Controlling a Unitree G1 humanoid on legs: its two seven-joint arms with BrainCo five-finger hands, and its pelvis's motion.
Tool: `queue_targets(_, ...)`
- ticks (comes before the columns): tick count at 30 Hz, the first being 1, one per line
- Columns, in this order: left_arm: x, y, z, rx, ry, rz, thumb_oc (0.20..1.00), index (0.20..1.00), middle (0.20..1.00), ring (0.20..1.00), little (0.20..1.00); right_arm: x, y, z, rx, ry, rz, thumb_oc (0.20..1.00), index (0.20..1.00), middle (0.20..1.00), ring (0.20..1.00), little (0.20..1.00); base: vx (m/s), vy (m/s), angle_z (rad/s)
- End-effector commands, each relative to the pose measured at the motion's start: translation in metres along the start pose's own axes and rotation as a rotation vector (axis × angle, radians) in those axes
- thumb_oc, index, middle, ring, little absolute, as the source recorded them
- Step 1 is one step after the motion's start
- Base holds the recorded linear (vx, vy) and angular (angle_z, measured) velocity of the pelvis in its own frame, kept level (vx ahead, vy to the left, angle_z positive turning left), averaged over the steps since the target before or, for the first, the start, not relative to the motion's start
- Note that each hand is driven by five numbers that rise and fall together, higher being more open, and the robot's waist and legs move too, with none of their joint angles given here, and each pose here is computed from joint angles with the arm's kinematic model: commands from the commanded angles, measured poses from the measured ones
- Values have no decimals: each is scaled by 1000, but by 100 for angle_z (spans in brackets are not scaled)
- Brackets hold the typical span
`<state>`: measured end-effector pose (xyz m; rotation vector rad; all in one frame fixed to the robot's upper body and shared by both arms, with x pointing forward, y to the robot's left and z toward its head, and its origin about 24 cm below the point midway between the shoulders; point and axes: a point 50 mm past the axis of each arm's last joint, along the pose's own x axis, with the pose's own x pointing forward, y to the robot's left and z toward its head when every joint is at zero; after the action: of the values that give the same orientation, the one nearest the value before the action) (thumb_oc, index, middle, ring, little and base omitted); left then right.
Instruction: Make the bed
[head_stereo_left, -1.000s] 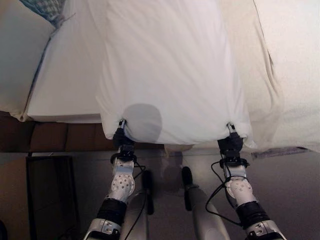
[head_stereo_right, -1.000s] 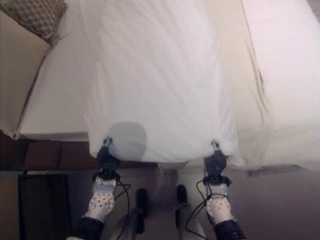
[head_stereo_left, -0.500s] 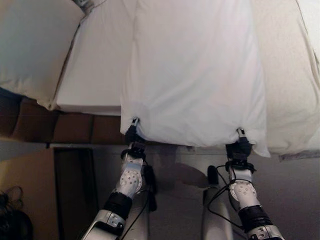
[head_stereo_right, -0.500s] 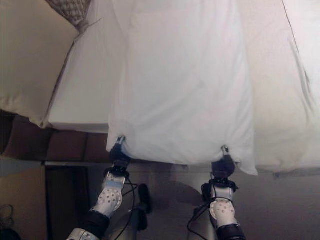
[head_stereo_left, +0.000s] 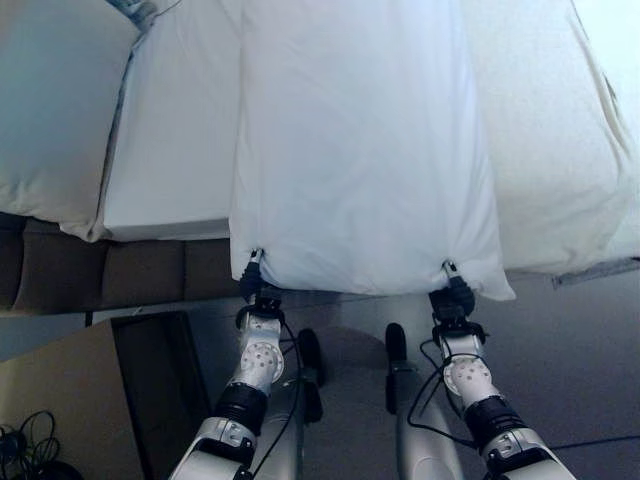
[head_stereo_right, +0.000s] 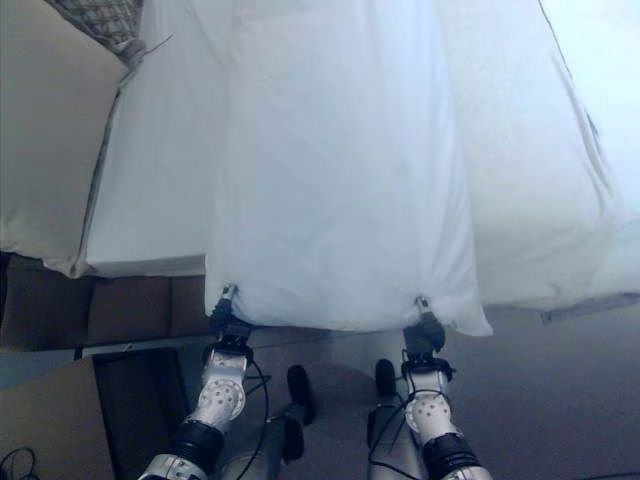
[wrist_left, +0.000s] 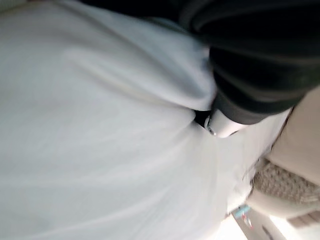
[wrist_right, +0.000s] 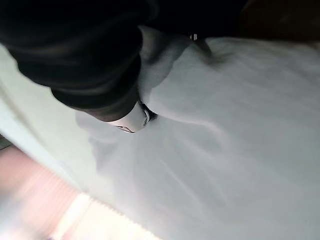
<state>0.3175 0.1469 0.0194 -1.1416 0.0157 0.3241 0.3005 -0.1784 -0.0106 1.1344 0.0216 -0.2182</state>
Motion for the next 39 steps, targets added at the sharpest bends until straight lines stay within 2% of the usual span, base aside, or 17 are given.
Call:
queue_targets(1, -5, 40, 7, 27, -56, 229, 200, 200, 200, 200, 200, -31, -48, -21, -28, 118, -180, 200, 200, 200, 200, 200, -43, -41, -3)
queue_targets(8, -12, 86, -1, 85, 6, 526, 200, 200, 200, 200, 200, -50, -93, -25, -117, 224, -428, 200, 200, 200, 200, 200, -30, -47, 2)
queue_targets(9, -17, 99, -5, 95, 37, 621, 200, 200, 200, 200, 200, -55, -100, -25, -151, 249, -476, 200, 200, 200, 200, 200, -18, -37, 0)
queue_targets(13, -21, 111, -8, 113, 94, 729, 200, 200, 200, 200, 200, -56, -107, -23, -189, 266, -540, 200, 200, 200, 200, 200, 4, -28, 0)
queue_targets(15, -23, 114, -11, 113, 118, 734, 203, 203, 203, 203, 203, -56, -108, -22, -205, 278, -545, 438, 438, 438, 438, 438, 17, -11, 0)
queue_targets(16, -25, 115, -15, 113, 141, 738, 771, 771, 771, 771, 771, -57, -109, -23, -215, 288, -550, 928, 928, 928, 928, 928, 31, -24, 0)
queue_targets(17, -25, 115, -16, 116, 148, 735, 1000, 1000, 1000, 1000, 1000, -56, -107, -23, -209, 285, -549, 1000, 1000, 1000, 1000, 1000, 0, 0, 0)
queue_targets(25, -26, 113, -20, 127, 168, 699, 1000, 1000, 1000, 1000, 1000, -55, -107, -21, -189, 263, -555, 1000, 1000, 1000, 1000, 1000, 28, -42, 1)
queue_targets(31, -39, 135, -13, 238, 190, 710, 1000, 1000, 1000, 1000, 1000, -62, -114, -20, -223, 291, -560, 1000, 1000, 1000, 1000, 1000, 62, -40, 9)
queue_targets(33, -43, 143, -8, 336, 203, 718, 1000, 1000, 1000, 1000, 1000, -66, -118, -22, -234, 309, -573, 1000, 1000, 1000, 1000, 1000, 67, -42, 1)
queue_targets(34, -44, 142, -10, 433, 238, 672, 1000, 1000, 1000, 1000, 1000, -67, -119, -22, -242, 314, -571, 1000, 1000, 1000, 1000, 1000, 30, -26, 4)
queue_targets(35, -44, 142, -10, 435, 238, 672, 1000, 1000, 1000, 1000, 1000, -67, -119, -22, -241, 314, -571, 1000, 1000, 1000, 1000, 1000, 41, -35, 8)
queue_targets(36, -45, 141, -9, 544, 244, 621, 1000, 1000, 1000, 1000, 1000, -67, -118, -23, -309, 352, -535, 1000, 1000, 1000, 1000, 1000, 11, -24, 7)
queue_targets(37, -45, 141, -10, 545, 244, 621, 1000, 1000, 1000, 1000, 1000, -67, -118, -23, -309, 352, -535, 1000, 1000, 1000, 1000, 1000, 21, -33, 8)
queue_targets(38, -43, 136, -11, 588, 245, 566, 1000, 1000, 1000, 1000, 1000, -65, -115, -23, -368, 373, -500, 1000, 1000, 1000, 1000, 1000, -13, -36, 7)
queue_targets(39, -33, 111, -10, 825, 226, 323, 1000, 1000, 1000, 1000, 1000, -57, -100, -26, -597, 442, -330, 1000, 1000, 1000, 1000, 1000, -7, -36, 6)
